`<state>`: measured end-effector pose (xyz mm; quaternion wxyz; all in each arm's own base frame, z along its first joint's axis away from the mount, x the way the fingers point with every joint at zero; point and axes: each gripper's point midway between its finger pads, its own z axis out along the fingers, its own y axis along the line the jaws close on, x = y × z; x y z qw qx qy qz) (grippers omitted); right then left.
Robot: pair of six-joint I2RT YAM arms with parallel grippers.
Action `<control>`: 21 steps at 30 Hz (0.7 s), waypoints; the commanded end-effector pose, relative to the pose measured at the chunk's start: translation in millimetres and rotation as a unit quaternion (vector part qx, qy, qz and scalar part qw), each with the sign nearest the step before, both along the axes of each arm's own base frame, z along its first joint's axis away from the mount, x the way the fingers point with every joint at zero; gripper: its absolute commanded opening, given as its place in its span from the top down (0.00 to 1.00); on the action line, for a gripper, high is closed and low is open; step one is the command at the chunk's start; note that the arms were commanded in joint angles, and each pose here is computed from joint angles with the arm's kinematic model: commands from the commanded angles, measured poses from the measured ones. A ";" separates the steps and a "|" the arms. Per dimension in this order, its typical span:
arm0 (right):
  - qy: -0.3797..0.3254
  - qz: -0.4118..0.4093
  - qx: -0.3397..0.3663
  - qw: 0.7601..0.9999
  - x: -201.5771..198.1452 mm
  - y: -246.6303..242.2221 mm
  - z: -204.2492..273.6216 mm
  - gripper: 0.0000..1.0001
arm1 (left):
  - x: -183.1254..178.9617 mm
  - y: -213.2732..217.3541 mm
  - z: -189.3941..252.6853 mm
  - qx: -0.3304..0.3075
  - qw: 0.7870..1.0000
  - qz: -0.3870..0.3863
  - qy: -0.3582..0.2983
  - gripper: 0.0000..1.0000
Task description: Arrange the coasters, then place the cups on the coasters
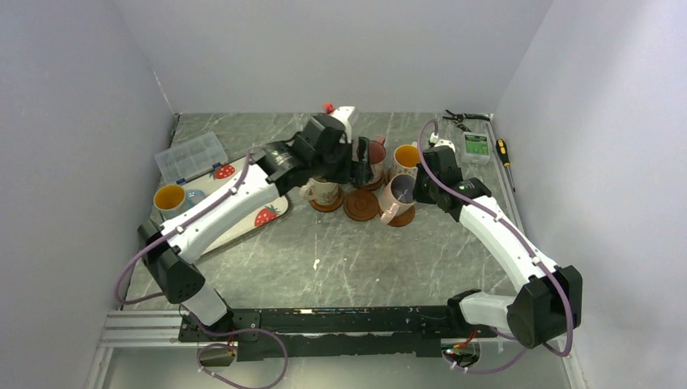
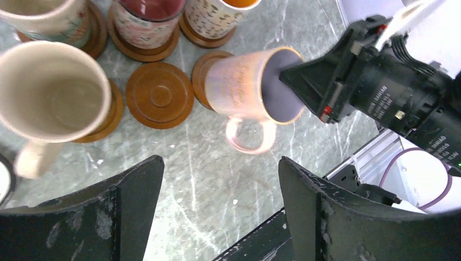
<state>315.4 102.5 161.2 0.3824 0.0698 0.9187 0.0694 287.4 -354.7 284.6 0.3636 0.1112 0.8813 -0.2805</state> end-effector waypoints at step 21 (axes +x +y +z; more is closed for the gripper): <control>-0.022 -0.010 -0.017 1.000 51.9 80.4 25.5 1.00 | 101.1 369.0 -18.0 0.066 0.931 0.341 -0.109 0.15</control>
